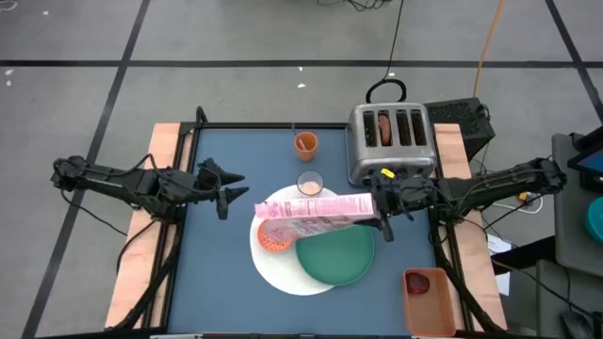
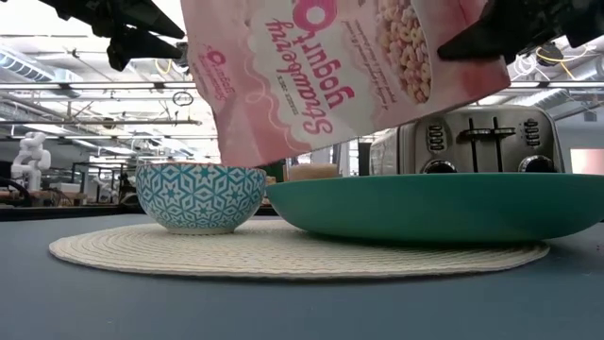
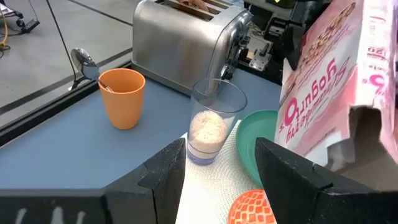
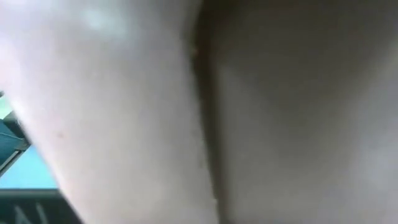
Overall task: Arrange a breakfast setting
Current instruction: Pour the cereal from the cereal box into the orange bowl
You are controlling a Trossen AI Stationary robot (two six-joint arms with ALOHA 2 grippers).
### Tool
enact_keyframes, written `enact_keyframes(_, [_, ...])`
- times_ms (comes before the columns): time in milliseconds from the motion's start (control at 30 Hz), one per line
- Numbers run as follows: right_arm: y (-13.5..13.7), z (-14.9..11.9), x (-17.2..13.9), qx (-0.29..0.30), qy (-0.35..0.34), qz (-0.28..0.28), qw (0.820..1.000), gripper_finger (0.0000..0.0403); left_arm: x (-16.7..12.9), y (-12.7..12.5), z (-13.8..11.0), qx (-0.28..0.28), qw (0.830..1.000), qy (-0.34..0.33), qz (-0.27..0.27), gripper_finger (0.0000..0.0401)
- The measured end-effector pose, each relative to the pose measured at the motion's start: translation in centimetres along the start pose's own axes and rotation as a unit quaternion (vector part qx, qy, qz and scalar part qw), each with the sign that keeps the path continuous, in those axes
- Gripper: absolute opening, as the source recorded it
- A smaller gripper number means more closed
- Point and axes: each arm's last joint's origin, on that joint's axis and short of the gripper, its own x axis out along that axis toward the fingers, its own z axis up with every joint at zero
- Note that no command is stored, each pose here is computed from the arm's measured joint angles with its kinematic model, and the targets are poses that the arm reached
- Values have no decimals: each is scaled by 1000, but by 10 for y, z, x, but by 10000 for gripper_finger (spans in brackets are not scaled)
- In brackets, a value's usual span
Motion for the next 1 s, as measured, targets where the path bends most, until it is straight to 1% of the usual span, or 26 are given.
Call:
enact_keyframes(133, [0, 7, -1, -7, -30, 1, 1000, 215, 0, 0, 0, -1, 1000, 0, 0, 198])
enact_keyframes(267, [0, -1, 0, 1, 5, 1, 1000, 215, 0, 0, 0, -1, 1000, 0, 0, 198])
enact_keyframes(400, [0, 4, 0, -3, -19, 2, 1000, 215, 0, 0, 0, -1, 1000, 0, 0, 198])
enact_keyframes(567, [0, 1, 0, -3, -6, 1, 1000, 215, 0, 0, 0, -1, 1000, 0, 0, 198])
enact_keyframes(700, [0, 5, 0, -6, -25, 1, 1000, 215, 0, 0, 0, -1, 1000, 0, 0, 198])
enact_keyframes(1000, [0, 0, 0, -6, 0, 0, 1000, 215, 0, 0, 0, -1, 1000, 0, 0, 198])
